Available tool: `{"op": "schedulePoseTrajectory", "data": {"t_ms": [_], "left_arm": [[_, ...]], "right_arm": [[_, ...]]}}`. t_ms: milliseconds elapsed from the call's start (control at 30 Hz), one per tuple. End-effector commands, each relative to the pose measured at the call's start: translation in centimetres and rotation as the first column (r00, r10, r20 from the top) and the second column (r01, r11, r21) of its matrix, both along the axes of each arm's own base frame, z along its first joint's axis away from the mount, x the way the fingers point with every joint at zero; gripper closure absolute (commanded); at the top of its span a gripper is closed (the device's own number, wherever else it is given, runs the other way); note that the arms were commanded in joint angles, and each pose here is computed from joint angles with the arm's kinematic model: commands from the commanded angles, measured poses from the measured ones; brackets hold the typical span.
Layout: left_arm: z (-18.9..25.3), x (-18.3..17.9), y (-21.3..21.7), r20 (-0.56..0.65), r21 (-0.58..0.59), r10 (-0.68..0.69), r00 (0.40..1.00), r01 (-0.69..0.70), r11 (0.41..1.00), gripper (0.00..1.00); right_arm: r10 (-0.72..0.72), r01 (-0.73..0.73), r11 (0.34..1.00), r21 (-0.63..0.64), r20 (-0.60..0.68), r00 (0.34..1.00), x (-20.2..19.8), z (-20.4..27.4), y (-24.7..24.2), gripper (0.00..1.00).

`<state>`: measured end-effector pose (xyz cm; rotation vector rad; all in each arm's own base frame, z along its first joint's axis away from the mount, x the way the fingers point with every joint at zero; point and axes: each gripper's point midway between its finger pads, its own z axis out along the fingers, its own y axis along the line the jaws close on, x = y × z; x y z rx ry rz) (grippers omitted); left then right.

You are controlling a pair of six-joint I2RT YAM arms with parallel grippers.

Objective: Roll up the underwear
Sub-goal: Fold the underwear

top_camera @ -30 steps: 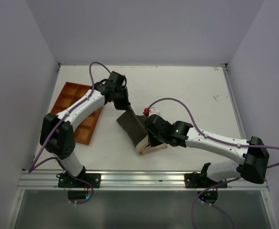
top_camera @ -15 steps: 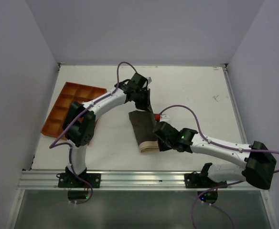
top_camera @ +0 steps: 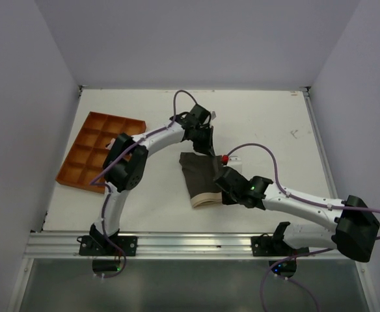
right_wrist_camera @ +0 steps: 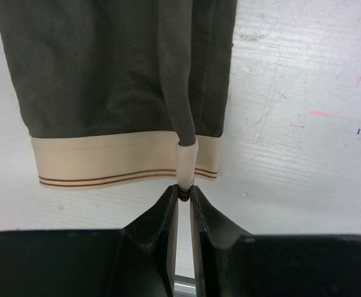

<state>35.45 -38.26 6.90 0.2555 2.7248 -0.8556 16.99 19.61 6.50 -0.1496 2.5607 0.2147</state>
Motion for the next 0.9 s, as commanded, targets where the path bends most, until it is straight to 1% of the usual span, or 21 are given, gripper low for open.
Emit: {"op": "schedulePoseTrajectory", "data": {"t_ms": [0, 67, 100, 133, 167, 200, 267, 300, 400, 500, 533, 633, 700, 733, 767, 867], "left_arm": [[0.7, 0.8, -0.7, 0.053, -0.002, -0.022, 0.998, 0.023, 1.0, 0.96], [0.3, 1.0, -1.0, 0.057, -0.013, -0.029, 0.998, 0.03, 0.999, 0.96], [0.4, 0.9, -1.3, 0.059, -0.027, -0.043, 0.997, 0.045, 0.999, 0.9], [0.6, 1.0, -1.4, 0.066, -0.034, -0.044, 0.997, 0.046, 0.998, 0.82], [1.1, 1.2, -1.5, 0.075, -0.038, -0.044, 0.996, 0.047, 0.998, 0.73], [1.3, 1.4, -1.5, 0.089, -0.035, -0.045, 0.995, 0.048, 0.998, 0.6], [2.9, 1.6, -1.6, 0.126, -0.054, -0.046, 0.991, 0.053, 0.997, 0.49], [3.5, 1.8, -1.6, 0.138, -0.059, -0.045, 0.989, 0.054, 0.997, 0.4], [6.0, 2.1, -1.6, 0.185, -0.079, -0.043, 0.982, 0.059, 0.995, 0.38], [7.5, 2.5, -0.3, 0.216, -0.053, -0.006, 0.976, 0.018, 0.998, 0.38], [8.6, 2.6, 0.5, 0.232, -0.051, 0.008, 0.973, 0.004, 0.999, 0.38], [8.5, 2.3, 3.1, 0.248, 0.016, 0.027, 0.968, -0.032, 0.999, 0.39], [7.5, 1.4, 4.5, 0.237, 0.056, 0.019, 0.971, -0.033, 0.998, 0.4], [8.2, 1.0, 5.0, 0.25, 0.049, 0.02, 0.968, -0.034, 0.998, 0.4], [7.0, 0.1, 5.7, 0.228, 0.07, 0.011, 0.974, -0.028, 0.997, 0.4], [5.7, -1.9, 6.7, 0.196, 0.059, 0.016, 0.98, -0.028, 0.998, 0.42]], "right_arm": [[-0.085, 0.086, 0.996, -0.034, 0.042, 0.996, 1.2, 0.2, -1.4, 0.82], [-0.094, 0.096, 0.995, -0.041, 0.045, 0.995, 1.4, 0.3, -1.5, 0.79], [-0.095, 0.097, 0.995, -0.039, 0.042, 0.995, 1.4, 0.3, -1.5, 0.78], [-0.096, 0.097, 0.995, -0.037, 0.037, 0.995, 1.4, 0.3, -1.4, 0.73], [-0.101, 0.102, 0.994, -0.041, 0.033, 0.994, 1.4, 0.3, -1.5, 0.72], [-0.111, 0.112, 0.992, -0.055, 0.024, 0.994, 1.2, 0.3, -1.7, 0.71], [-0.124, 0.126, 0.99, -0.063, 0.027, 0.992, 1.3, 0.6, -2.0, 0.71], [-0.127, 0.129, 0.99, -0.061, 0.031, 0.991, 1.2, 0.8, -2.2, 0.71], [-0.13, 0.133, 0.99, -0.054, 0.056, 0.99, 1.6, 1.5, -2.2, 0.71], [-0.121, 0.124, 0.991, -0.056, 0.065, 0.991, 2.6, 1.9, -1.7, 0.72], [-0.126, 0.129, 0.989, -0.074, 0.055, 0.991, 3.0, 1.5, -1.8, 0.73], [-0.114, 0.116, 0.992, -0.056, 0.037, 0.993, 3.9, 1.5, -1.1, 0.74], [-0.1, 0.101, 0.995, -0.023, 0.026, 0.995, 4.0, 1.4, -0.5, 0.75], [-0.105, 0.105, 0.994, -0.008, 0.02, 0.994, 4.2, 1.3, -0.5, 0.75], [-0.094, 0.094, 0.995, 0.014, -0.001, 0.996, 3.9, 1.1, -0.2, 0.75], [-0.072, 0.073, 0.996, 0.057, -0.026, 0.997, 3.6, 0.3, 0.6, 0.78]]}}
